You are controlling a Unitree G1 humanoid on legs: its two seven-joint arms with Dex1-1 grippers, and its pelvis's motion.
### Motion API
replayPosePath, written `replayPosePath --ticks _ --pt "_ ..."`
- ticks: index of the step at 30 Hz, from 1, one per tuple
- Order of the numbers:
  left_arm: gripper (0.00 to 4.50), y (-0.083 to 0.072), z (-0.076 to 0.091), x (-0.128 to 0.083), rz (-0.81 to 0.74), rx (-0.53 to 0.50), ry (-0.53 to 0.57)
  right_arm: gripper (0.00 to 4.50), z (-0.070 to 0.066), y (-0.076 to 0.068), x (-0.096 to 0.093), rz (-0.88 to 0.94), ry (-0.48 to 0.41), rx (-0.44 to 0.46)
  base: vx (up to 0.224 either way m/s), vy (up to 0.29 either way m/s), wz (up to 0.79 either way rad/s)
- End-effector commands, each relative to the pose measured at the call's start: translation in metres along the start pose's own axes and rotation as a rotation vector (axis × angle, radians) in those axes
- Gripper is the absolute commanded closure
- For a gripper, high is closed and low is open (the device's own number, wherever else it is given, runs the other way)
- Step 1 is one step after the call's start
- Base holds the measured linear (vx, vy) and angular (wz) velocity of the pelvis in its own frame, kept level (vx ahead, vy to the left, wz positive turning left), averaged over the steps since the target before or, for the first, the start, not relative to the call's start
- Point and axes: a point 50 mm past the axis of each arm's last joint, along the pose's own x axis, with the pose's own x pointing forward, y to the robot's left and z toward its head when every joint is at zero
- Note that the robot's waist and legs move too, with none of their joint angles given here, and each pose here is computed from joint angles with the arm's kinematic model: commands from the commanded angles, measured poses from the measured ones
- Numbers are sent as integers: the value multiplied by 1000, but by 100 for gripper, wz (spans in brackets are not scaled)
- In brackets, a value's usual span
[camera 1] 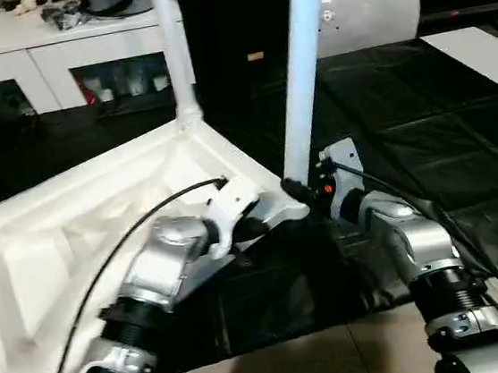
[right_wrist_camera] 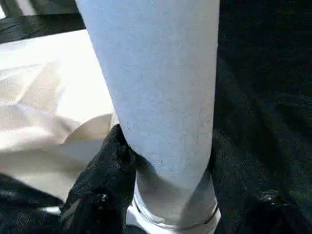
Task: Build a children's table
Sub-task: Rotate leg to tighten
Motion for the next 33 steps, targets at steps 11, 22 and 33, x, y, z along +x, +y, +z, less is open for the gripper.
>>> replayPosePath --ticks 11,22,33 --pt "450 -2 0 -9 -149 167 5 89 -5 7 -24 292 -18 -68 0 0 0" --pt "450 2 -13 -30 -434 413 78 25 1 -21 -65 592 123 -255 0 0 0" --pt "450 -5 -16 -39 -649 553 136 113 -2 -16 -74 799 184 -262 0 0 0"
